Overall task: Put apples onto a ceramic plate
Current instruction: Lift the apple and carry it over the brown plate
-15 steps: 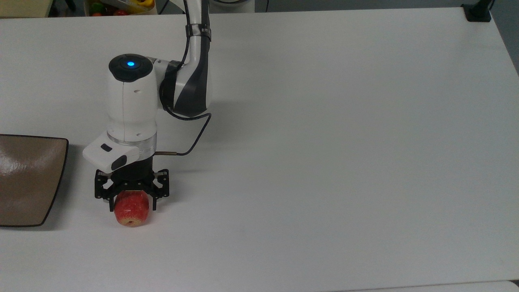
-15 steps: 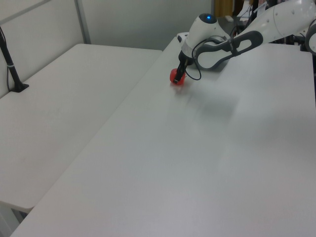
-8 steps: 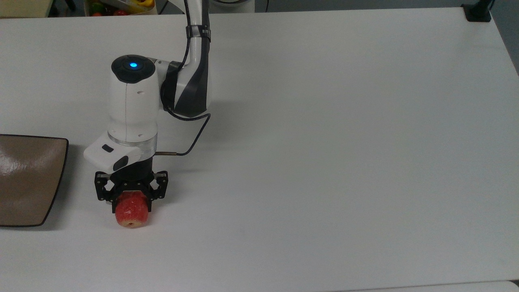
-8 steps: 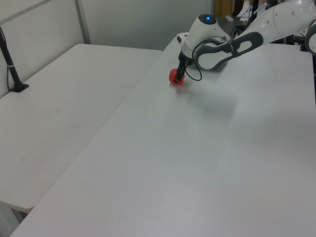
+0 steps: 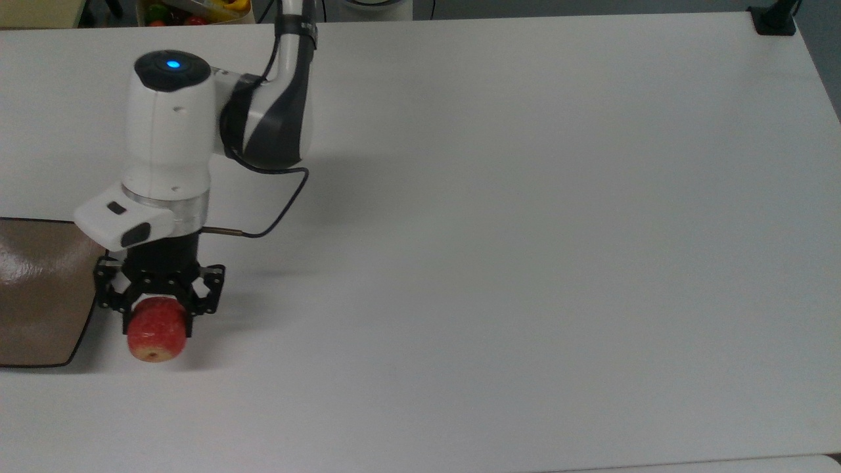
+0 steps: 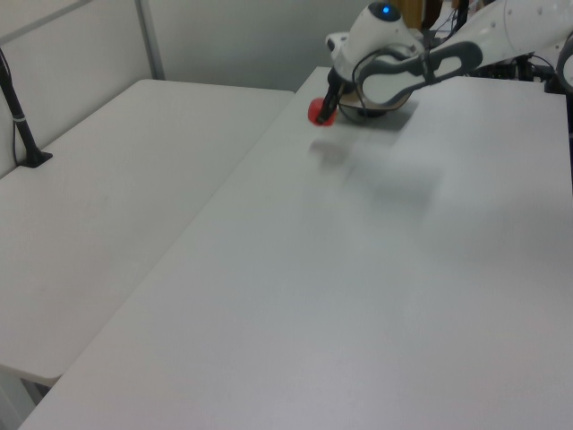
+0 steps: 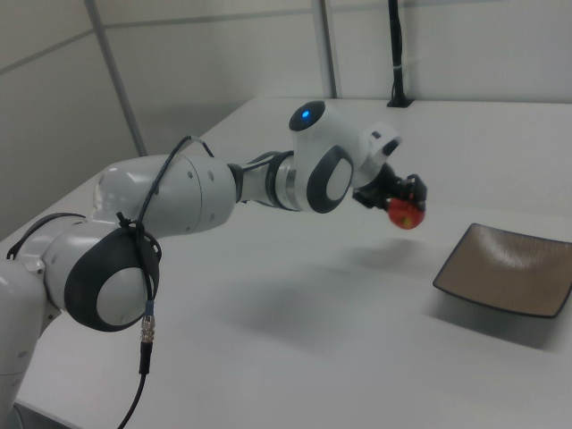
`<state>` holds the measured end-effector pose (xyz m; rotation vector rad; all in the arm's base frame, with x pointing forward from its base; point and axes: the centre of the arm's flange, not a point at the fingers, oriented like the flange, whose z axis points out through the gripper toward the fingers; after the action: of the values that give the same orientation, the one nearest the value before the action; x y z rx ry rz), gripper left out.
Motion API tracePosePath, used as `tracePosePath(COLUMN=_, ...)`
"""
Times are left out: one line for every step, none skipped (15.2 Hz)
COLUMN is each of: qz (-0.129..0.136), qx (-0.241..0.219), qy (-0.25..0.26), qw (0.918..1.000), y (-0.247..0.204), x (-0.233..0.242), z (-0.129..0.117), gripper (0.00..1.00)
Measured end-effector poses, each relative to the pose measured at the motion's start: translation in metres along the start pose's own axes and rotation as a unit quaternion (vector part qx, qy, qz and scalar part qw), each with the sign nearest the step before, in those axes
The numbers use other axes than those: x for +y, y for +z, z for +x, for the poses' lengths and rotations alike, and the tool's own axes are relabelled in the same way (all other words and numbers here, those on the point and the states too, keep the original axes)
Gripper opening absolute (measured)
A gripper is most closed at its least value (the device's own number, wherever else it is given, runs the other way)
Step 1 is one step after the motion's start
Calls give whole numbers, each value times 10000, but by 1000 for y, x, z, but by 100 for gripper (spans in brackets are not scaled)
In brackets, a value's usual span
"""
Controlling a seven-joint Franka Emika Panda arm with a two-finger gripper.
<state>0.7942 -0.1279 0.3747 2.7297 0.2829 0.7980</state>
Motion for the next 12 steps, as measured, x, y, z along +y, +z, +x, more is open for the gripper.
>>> tracePosePath(qz=-97, qx=29, qy=115, qw=9999, y=-8, x=23, z=-3, gripper=71)
tracePosePath(qz=-160, qx=34, qy=194, qw=9997, y=-11, x=38, z=-7, gripper=71)
tracePosePath(qz=-240, qx=68, qy=279, qw=9993, y=-12, x=55, z=-12, gripper=71)
tracePosePath(qz=-324, qx=115, qy=363, qw=9987, y=-12, x=71, z=-19, gripper=71)
tracePosePath(qz=-399, qx=141, qy=441, qw=9981, y=-12, x=86, z=-25, gripper=71)
tracePosePath(qz=-458, qx=134, qy=512, qw=9975, y=-11, x=100, z=-33, gripper=71)
tracePosePath(qz=-499, qx=107, qy=570, qw=9971, y=-10, x=111, z=-39, gripper=71)
tracePosePath(qz=-528, qx=81, qy=615, qw=9967, y=-9, x=119, z=-44, gripper=71)
tracePosePath(qz=-546, qx=60, qy=647, qw=9964, y=-8, x=124, z=-48, gripper=71)
tracePosePath(qz=-553, qx=42, qy=664, qw=9962, y=-6, x=127, z=-51, gripper=71)
tracePosePath(qz=-553, qx=28, qy=670, qw=9962, y=-5, x=128, z=-53, gripper=71)
tracePosePath(qz=-548, qx=18, qy=670, qw=9962, y=-4, x=127, z=-53, gripper=71)
